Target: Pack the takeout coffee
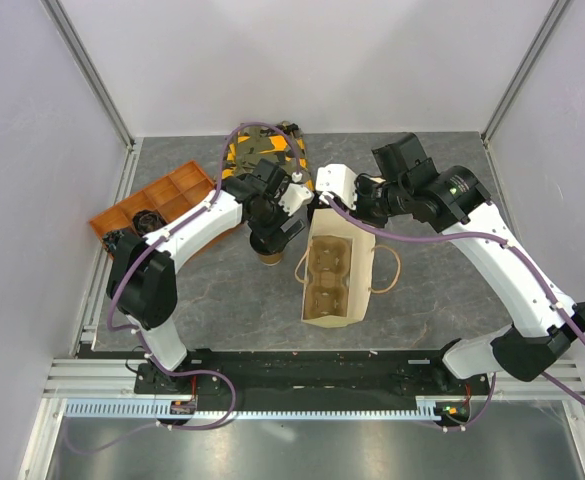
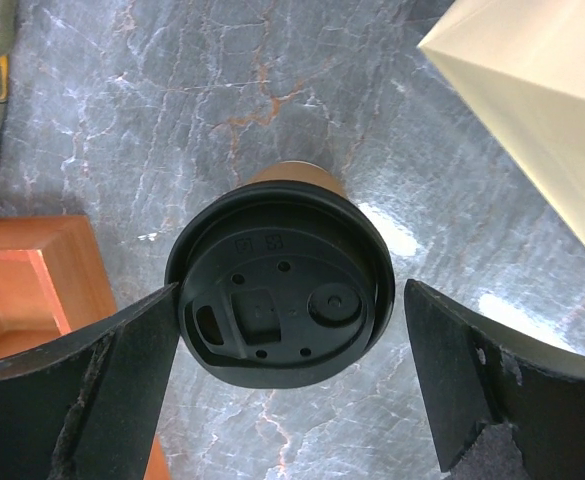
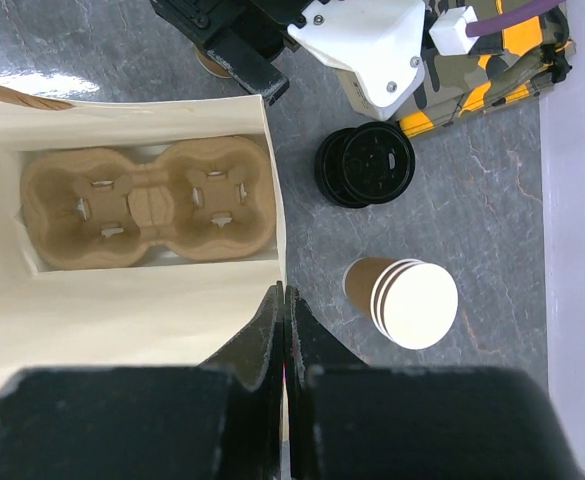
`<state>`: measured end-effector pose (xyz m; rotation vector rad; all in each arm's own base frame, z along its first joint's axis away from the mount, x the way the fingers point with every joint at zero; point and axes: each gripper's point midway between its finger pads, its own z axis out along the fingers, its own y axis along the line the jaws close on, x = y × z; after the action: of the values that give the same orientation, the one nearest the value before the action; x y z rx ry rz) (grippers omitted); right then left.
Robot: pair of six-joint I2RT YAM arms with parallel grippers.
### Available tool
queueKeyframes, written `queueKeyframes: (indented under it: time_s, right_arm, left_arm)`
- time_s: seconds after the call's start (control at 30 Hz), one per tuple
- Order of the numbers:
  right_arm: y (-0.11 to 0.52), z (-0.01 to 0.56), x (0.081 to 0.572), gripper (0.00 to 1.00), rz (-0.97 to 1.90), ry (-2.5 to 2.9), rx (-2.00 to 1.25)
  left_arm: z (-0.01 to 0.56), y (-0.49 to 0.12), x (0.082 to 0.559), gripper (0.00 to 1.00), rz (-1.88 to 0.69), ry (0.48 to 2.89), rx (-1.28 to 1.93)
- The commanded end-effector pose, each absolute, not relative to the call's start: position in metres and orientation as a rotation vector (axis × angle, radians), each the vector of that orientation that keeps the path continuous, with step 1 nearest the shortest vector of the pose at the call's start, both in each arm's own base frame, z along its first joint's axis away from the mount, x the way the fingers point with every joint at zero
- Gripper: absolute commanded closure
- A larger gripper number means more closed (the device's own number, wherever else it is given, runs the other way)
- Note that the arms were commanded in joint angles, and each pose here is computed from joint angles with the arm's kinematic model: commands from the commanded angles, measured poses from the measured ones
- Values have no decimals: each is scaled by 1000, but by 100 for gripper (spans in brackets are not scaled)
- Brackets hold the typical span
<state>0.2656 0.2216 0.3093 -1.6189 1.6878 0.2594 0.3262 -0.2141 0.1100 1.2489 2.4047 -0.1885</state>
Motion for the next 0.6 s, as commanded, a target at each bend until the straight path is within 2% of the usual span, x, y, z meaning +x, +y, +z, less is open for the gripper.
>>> queueKeyframes:
  time_s: [0.0, 0.57]
  right_arm:
    - [220, 319, 265, 100, 247, 1670, -1583]
    - [223, 315, 266, 100, 261, 1681, -1586]
  left_arm:
    - [119, -214, 329, 2, -165, 2348, 1260]
    - [136, -212, 332, 0, -126, 2308, 1246]
